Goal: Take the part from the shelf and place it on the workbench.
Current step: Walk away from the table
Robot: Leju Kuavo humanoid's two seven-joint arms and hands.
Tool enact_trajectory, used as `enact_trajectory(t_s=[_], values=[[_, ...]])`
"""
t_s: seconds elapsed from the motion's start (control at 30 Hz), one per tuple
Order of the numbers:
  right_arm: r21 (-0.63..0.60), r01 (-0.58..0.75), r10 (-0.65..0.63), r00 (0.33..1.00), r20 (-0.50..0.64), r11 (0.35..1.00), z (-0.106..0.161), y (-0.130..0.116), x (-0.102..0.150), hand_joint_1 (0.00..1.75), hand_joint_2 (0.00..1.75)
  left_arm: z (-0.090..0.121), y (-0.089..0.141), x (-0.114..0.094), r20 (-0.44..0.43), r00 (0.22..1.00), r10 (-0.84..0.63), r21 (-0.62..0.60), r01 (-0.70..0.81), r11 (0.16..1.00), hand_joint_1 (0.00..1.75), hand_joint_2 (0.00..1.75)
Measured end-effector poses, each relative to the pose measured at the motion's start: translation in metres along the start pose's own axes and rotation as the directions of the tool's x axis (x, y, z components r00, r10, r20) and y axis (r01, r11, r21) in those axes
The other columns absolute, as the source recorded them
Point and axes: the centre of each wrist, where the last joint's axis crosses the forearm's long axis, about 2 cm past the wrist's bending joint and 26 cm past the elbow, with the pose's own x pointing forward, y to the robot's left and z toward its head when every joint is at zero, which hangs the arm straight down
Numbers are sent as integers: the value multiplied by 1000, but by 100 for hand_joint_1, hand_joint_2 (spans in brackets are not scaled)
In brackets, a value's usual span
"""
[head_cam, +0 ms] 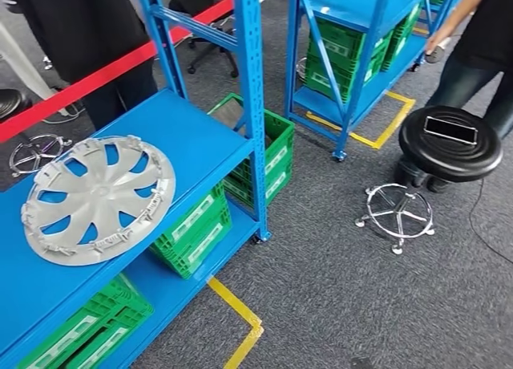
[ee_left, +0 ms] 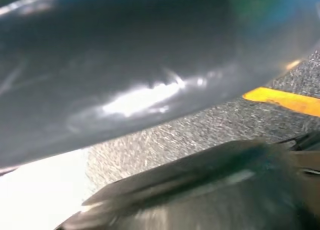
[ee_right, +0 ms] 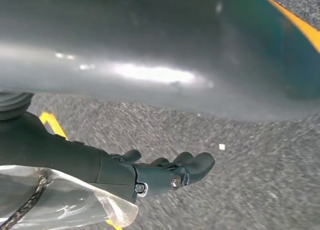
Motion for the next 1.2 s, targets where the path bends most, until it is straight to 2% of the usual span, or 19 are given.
enact_trajectory(t_s=[1.2], values=[[1, -4, 4, 1000, 18, 1000, -2, -1, 4, 0, 0, -3, 5, 2, -27, 998, 64, -4, -65, 998, 0, 0]])
